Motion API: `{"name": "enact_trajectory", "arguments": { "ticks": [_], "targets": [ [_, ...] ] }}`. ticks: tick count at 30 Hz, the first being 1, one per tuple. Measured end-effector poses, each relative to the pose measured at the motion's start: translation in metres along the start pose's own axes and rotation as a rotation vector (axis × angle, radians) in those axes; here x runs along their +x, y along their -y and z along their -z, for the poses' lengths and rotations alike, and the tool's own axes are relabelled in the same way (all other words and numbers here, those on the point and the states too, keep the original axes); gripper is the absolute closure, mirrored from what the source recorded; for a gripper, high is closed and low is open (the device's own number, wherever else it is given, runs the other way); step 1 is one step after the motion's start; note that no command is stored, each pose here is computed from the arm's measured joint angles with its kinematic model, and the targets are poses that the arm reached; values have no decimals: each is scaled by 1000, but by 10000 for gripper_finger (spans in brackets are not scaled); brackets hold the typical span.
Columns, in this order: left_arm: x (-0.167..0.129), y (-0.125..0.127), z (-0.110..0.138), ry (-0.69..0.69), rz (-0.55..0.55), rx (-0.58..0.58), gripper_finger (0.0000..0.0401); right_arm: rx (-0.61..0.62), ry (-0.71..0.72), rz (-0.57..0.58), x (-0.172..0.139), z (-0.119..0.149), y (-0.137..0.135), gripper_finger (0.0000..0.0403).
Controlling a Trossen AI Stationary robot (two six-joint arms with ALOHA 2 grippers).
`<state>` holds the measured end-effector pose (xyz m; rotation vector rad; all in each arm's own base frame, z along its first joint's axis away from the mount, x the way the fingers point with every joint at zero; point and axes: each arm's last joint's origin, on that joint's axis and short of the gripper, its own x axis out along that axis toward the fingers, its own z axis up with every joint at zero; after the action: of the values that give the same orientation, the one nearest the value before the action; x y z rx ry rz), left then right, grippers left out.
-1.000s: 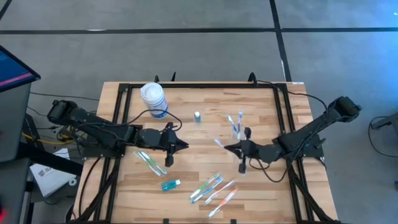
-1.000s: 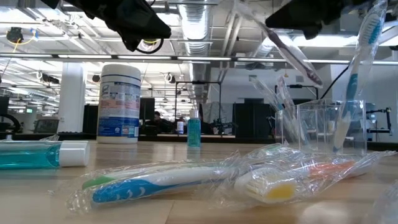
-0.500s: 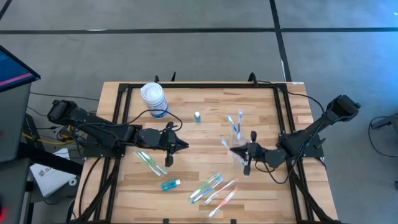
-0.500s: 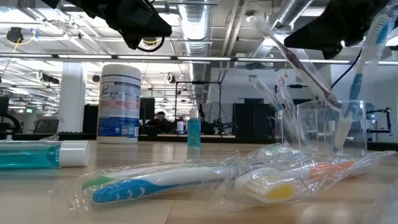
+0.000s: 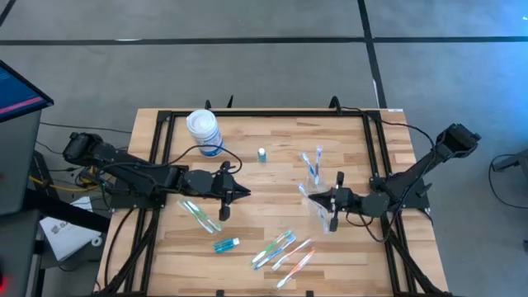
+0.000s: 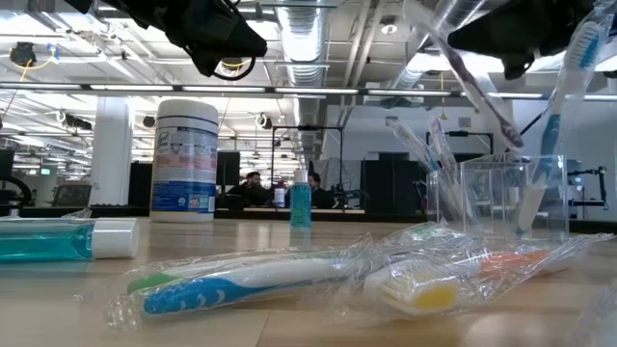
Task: Pick & Place toothbrushing station
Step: Put the purple toothbrush into the transparent organizer
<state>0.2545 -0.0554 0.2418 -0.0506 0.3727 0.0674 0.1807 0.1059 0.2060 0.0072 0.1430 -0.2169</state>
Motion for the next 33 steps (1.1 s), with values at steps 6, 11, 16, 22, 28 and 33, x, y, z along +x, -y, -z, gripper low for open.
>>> {"name": "enact_trajectory", "arguments": {
  "ticks": [6,11,16,22,28,33],
  "targets": [
    [0,0,0,0,0,0,372,-24,3,5,-8,-5,3,403],
    [0,0,0,0,0,0,372,-35,-5,-2,-11,-4,3,403],
    [0,0,0,1,0,0,372,-37,-14,1,-10,-3,4,403],
    [0,0,2,1,0,0,372,-56,-23,-3,-11,-2,3,403],
    [1,-2,12,-5,0,-4,372,-62,-21,-21,-16,-1,-1,403],
    [1,-2,15,5,1,-8,372,-41,4,16,-29,14,1,403]
  ]
}}
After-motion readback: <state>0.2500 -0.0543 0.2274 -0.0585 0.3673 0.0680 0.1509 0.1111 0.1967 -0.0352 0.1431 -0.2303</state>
